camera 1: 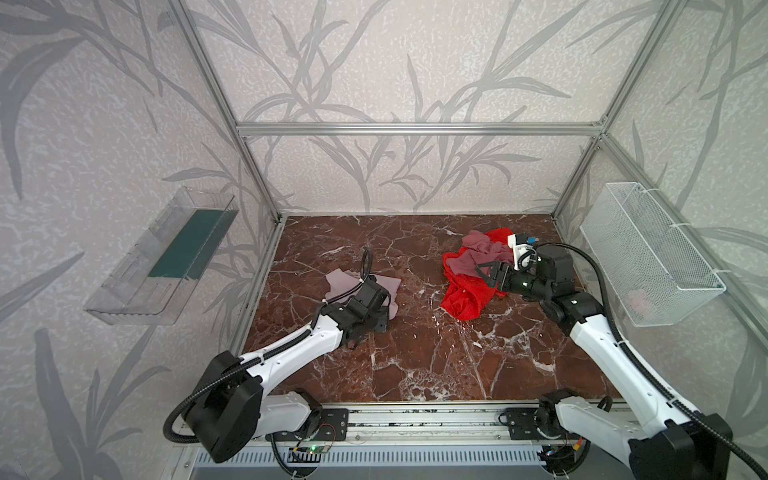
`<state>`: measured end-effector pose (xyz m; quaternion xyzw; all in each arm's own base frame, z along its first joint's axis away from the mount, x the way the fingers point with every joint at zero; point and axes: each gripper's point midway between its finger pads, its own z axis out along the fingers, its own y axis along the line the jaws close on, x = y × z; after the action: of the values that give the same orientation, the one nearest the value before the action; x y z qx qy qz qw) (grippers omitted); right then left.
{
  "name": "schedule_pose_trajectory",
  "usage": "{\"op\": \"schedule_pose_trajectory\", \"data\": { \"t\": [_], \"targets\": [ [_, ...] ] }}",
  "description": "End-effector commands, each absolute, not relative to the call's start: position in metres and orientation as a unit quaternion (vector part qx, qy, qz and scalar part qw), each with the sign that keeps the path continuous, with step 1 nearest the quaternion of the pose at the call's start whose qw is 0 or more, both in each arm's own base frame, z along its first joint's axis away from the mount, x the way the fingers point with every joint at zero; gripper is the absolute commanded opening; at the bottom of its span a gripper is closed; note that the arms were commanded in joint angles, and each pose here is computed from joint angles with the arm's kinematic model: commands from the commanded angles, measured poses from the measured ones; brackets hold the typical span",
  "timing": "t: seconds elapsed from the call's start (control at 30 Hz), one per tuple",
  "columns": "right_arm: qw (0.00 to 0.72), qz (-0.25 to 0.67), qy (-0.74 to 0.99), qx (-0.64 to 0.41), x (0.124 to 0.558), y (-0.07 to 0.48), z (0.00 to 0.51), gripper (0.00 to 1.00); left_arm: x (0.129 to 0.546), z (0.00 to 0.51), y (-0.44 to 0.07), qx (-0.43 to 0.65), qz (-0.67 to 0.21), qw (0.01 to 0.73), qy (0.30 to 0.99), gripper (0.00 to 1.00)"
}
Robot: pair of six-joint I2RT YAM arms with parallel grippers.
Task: Pick out a specific cloth from the pile
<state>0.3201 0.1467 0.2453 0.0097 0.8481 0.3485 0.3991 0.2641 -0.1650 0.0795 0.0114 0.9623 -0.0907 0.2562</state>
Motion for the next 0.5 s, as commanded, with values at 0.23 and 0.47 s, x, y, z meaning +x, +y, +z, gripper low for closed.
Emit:
{"op": "schedule_pose_trajectory", "data": {
  "t": [0.23,0.47],
  "targets": [
    [0.406,0.355,0.842,0.007,0.319,0.147,0.25,0.68,0.271,0.039,-0.171,0.004,-0.075,0.235,0.969,0.62],
    [0.406,0.352,0.843,0.007,0.32,0.146,0.25,0.68,0.28,0.022,-0.168,-0.011,-0.052,0.235,0.97,0.59]
  ]
}}
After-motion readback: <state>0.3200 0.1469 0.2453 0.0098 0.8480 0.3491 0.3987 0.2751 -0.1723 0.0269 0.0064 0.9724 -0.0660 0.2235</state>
